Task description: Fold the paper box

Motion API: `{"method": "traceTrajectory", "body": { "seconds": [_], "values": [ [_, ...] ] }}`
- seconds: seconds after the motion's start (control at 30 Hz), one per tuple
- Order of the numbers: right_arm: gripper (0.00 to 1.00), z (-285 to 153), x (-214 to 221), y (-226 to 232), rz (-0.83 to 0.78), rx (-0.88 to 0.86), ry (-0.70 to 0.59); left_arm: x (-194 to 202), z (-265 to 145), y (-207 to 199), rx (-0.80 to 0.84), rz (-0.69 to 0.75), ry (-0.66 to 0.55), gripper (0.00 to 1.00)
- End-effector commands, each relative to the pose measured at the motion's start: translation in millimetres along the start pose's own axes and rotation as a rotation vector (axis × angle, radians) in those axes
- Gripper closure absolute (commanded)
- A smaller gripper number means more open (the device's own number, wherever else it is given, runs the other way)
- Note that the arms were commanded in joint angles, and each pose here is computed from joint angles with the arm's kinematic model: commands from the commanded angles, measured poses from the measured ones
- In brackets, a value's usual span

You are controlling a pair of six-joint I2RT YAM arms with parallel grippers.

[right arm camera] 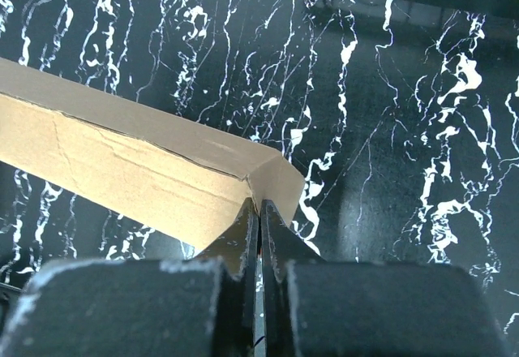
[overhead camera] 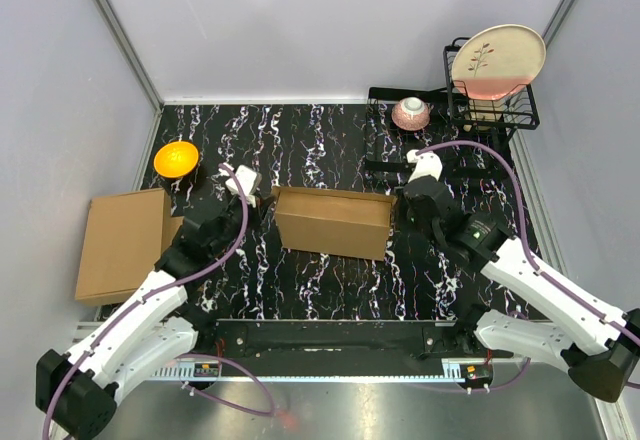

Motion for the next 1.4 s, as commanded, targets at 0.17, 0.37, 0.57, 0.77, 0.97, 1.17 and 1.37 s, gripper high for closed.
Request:
{"method": "traceTrajectory", "body": {
  "seconds": [0.17, 0.37, 0.57, 0.77, 0.97, 1.17, 1.37],
  "values": [
    [1.0, -21.1, -44.4, 4.8, 0.24, -0.02, -0.166, -6.7, -3.6, -5.4, -0.01, 0.036, -0.019, 1.0],
    [1.0, -19.0, -42.2, 6.4, 0.298, -0.022, -0.156, -6.8, -4.2, -7.9, -0.015, 0.039, -0.014, 1.0],
    [1.0, -8.7, -38.9, -0.6, 0.399, -0.044, -0.117, -9.2, -4.0, -11.6, 0.0, 0.076, -0.014, 1.0],
    [1.0, -5.8, -41.7, -13.0, 0.498, -0.086, -0.119, -6.5, -1.3, -9.2, -0.03, 0.103, 0.018, 1.0],
    [1.0, -1.0, -43.8, -13.6, 0.562, -0.148, -0.101, -3.0, 1.0, -7.4, -0.05, 0.124, 0.043, 1.0],
    [1.0, 1.9, -47.8, -16.3, 0.62, -0.201, -0.086, -0.5, 1.0, -6.0, -0.071, 0.147, 0.058, 1.0],
    [1.0, 3.0, -46.2, -19.5, 0.586, -0.194, -0.095, -1.0, 1.9, -7.4, -0.07, 0.151, 0.063, 1.0]
  ]
}}
Point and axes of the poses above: each gripper's point midway between its finger pads, its own z axis out along the fingers, its own y axis along the line the jaws close on, x = y × z, the point moved 8 cm from there along -z, back along the fingers, and after that the axes turned 14 degrees about -z, right-handed, at the moved point
